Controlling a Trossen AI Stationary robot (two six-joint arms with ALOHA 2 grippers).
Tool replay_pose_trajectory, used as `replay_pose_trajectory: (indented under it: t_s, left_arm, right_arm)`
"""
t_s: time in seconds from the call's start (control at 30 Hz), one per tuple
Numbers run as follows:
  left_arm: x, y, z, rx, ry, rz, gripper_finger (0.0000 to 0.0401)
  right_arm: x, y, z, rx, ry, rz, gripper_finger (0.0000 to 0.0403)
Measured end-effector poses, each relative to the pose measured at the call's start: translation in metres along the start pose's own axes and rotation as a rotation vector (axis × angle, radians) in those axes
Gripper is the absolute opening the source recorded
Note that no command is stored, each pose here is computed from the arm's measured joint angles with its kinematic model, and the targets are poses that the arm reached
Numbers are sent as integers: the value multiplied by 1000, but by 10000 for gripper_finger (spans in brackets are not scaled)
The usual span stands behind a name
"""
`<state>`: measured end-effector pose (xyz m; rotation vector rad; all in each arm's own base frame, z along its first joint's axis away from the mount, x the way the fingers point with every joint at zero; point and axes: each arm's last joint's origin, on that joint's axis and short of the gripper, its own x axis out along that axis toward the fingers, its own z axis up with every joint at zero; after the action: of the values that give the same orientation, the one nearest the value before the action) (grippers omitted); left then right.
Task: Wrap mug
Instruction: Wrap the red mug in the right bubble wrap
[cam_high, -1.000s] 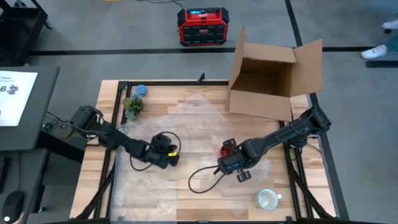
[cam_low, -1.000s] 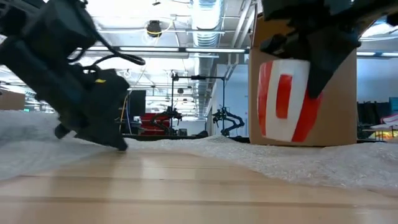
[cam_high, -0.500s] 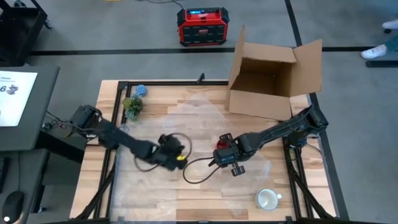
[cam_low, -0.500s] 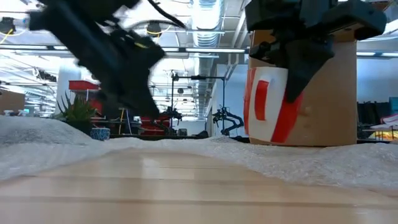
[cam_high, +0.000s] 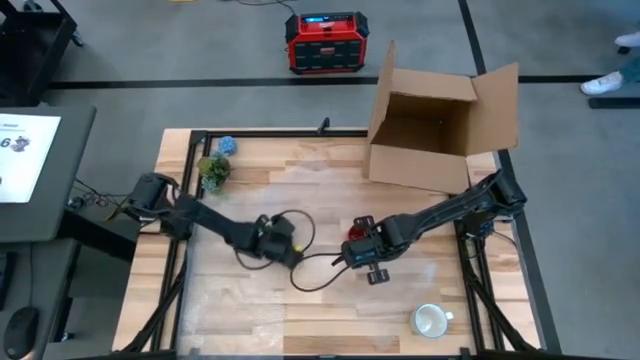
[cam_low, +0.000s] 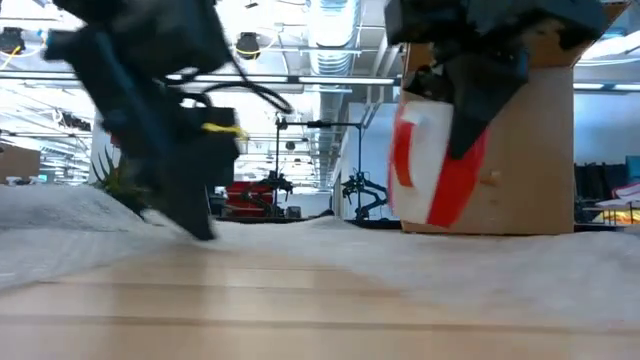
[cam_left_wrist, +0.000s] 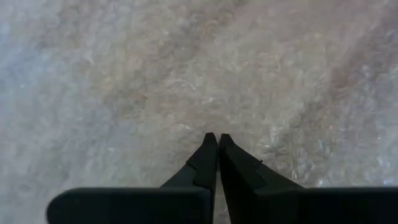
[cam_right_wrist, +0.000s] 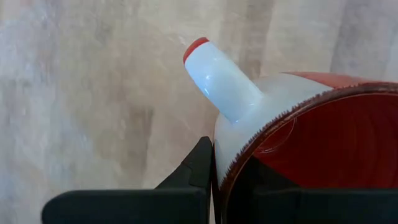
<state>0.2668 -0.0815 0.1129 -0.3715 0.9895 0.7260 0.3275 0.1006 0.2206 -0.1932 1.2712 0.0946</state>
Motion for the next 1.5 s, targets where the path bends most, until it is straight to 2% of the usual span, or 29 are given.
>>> replay_pose_trajectory:
  t_s: [0.17,0.27,0.6,0.73,0.93,1.03,1.23,1.37,1.5]
  left_arm:
    - [-27,16,-19,-17,48,120,0]
    - [-36,19,-22,-59,30,130,0]
    - [-39,14,-14,-81,-95,109,0]
    - [-53,8,-1,-65,-142,142,0]
    - [-83,4,23,-15,-154,230,0]
    - [-90,5,36,-30,-147,259,0]
    - [-76,20,59,37,-57,321,9]
    - [-61,39,80,58,30,362,44]
    - [-44,60,98,60,125,370,93]
  right_arm:
    - [-10,3,13,12,-83,35,8]
    - [-8,7,28,12,-136,84,8]
    - [25,22,69,-49,65,77,8]
    - [33,23,71,-80,115,98,8]
    - [35,17,72,-70,119,142,12]
    - [36,15,74,-80,102,149,25]
    - [34,16,73,-112,106,150,77]
    - [19,15,72,-106,76,151,107]
    - [-9,12,68,-102,38,154,125]
